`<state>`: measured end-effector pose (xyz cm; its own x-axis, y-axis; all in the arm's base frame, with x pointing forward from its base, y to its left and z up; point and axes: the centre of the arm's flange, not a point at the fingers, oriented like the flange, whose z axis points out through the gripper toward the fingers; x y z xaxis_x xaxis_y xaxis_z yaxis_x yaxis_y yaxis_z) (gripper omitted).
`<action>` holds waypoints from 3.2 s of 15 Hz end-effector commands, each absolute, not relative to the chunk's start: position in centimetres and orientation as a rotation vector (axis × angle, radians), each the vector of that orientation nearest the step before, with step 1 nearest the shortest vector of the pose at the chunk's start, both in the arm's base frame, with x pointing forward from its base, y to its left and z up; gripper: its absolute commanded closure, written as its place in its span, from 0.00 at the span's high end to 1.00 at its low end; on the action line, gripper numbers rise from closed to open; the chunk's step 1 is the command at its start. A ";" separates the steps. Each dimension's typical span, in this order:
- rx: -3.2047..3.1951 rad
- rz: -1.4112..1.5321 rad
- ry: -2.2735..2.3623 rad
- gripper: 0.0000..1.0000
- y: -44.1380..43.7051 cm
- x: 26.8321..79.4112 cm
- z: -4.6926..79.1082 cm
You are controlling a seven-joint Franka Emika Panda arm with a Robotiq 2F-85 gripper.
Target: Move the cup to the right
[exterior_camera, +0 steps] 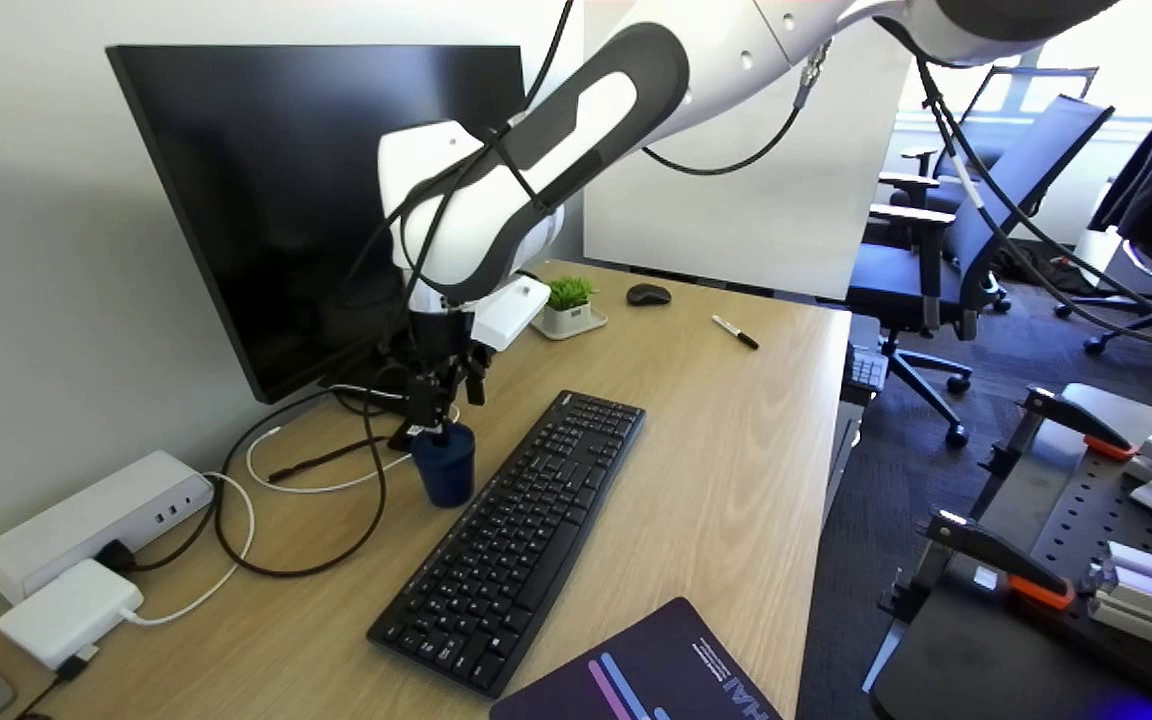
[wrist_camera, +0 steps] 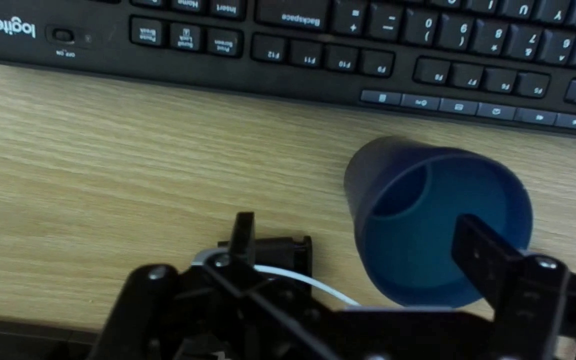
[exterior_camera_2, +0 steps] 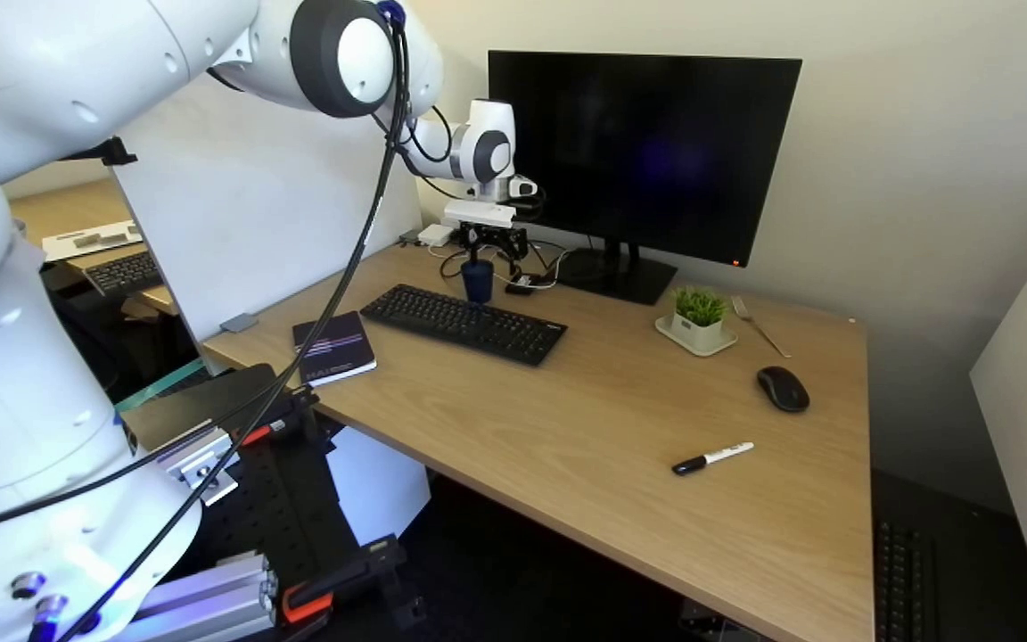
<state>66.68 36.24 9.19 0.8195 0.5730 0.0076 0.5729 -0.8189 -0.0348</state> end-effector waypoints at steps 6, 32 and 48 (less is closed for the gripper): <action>-2.937 0.048 -0.949 1.00 37.6 66.7 8.5; -3.039 0.009 -0.901 0.01 31.7 67.6 15.5; -3.202 0.262 -0.518 0.01 17.9 61.1 20.1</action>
<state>64.34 20.74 19.38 0.9101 0.3766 -0.1727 0.3917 -0.9180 0.0624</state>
